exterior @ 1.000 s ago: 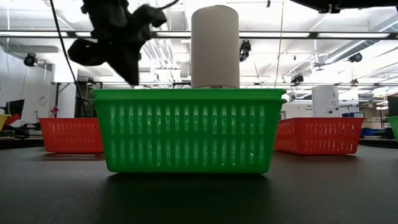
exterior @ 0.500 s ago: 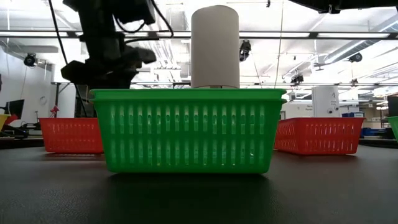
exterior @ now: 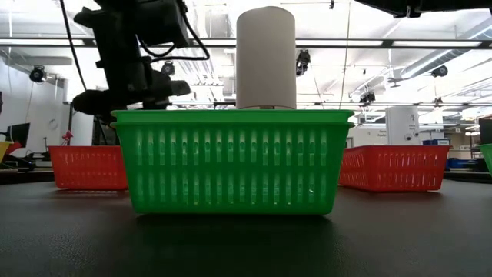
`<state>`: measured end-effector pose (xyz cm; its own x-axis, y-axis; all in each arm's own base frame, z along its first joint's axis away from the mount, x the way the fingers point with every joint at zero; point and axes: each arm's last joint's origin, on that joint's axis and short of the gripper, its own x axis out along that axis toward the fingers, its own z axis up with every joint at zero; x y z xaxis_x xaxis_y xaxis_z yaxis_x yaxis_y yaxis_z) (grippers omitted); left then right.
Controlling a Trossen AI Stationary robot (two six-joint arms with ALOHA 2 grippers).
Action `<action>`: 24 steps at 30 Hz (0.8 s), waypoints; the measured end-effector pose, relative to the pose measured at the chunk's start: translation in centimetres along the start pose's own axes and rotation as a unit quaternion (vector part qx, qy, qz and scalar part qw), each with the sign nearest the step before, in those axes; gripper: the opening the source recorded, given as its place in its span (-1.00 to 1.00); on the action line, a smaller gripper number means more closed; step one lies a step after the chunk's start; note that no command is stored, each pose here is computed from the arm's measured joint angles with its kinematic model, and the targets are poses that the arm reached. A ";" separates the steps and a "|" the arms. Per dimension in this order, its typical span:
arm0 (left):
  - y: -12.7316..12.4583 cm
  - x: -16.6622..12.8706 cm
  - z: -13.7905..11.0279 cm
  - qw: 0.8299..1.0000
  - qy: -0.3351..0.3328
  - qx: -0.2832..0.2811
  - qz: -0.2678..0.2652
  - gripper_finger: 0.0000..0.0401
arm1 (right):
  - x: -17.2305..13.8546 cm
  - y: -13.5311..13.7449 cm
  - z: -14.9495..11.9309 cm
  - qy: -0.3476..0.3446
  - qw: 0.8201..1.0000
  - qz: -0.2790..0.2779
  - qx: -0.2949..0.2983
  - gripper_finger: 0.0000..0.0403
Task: Stack baskets by color
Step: Stack the bottom left red bin on the top red bin
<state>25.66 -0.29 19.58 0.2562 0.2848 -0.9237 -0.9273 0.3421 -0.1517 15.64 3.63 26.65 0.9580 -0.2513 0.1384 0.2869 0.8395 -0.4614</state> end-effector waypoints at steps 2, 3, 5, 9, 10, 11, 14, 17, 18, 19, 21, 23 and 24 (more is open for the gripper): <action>-0.1 0.2 0.0 1.000 -0.007 -0.003 -0.009 -0.19 | 0.0 0.0 0.0 0.000 1.000 0.000 0.000 -0.96; -0.2 0.3 0.0 1.000 -0.014 -0.006 -0.015 -0.19 | 0.0 0.0 0.0 0.000 1.000 0.000 0.000 -0.96; -0.2 0.6 -0.1 0.999 -0.022 -0.009 -0.024 -0.19 | 0.0 0.0 0.0 0.001 1.000 0.000 0.003 -0.96; 0.1 1.1 -0.3 1.000 -0.021 -0.009 -0.018 -0.19 | 0.0 0.0 0.0 0.001 1.000 0.000 0.007 -0.96; 0.1 1.1 -0.3 1.000 -0.022 -0.011 -0.017 -0.19 | 0.0 0.0 0.0 0.001 1.000 0.001 0.006 -0.96; 0.1 1.2 -0.3 1.000 -0.022 -0.012 -0.017 -0.19 | 0.0 0.0 -0.1 0.002 1.000 0.001 0.006 -0.96; 0.2 1.2 -0.3 1.000 -0.023 -0.011 -0.016 -0.20 | 0.0 0.0 -0.1 0.002 1.000 0.001 0.006 -0.96; 0.3 1.2 -0.4 1.000 -0.021 -0.009 -0.010 -0.28 | 0.0 0.0 -0.1 0.002 1.000 0.001 0.000 -0.96; 0.3 1.2 -0.4 1.000 -0.021 -0.009 -0.010 -0.32 | 0.0 0.0 -0.1 0.002 1.000 0.001 0.000 -0.96; 0.3 1.2 -0.4 1.000 -0.021 -0.009 -0.010 -0.37 | 0.0 0.0 -0.1 0.002 1.000 0.001 0.000 -0.96; 0.3 1.2 -0.4 1.000 -0.021 -0.006 -0.010 -0.48 | 0.0 0.0 -0.1 0.002 1.000 0.001 0.000 -0.96; 0.3 1.2 -0.4 1.000 -0.021 -0.005 -0.010 -0.60 | 0.0 0.0 -0.1 0.002 1.000 0.001 0.002 -0.96; 0.3 1.2 -0.4 1.000 -0.021 -0.005 -0.009 -0.66 | 0.0 0.0 -0.1 0.002 1.000 0.001 0.002 -0.96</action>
<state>25.58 -0.21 18.26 0.2844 0.3158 -0.9052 -0.9249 0.3390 -0.1723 15.65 3.63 26.57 0.9587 -0.2514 0.1333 0.2846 0.8417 -0.4588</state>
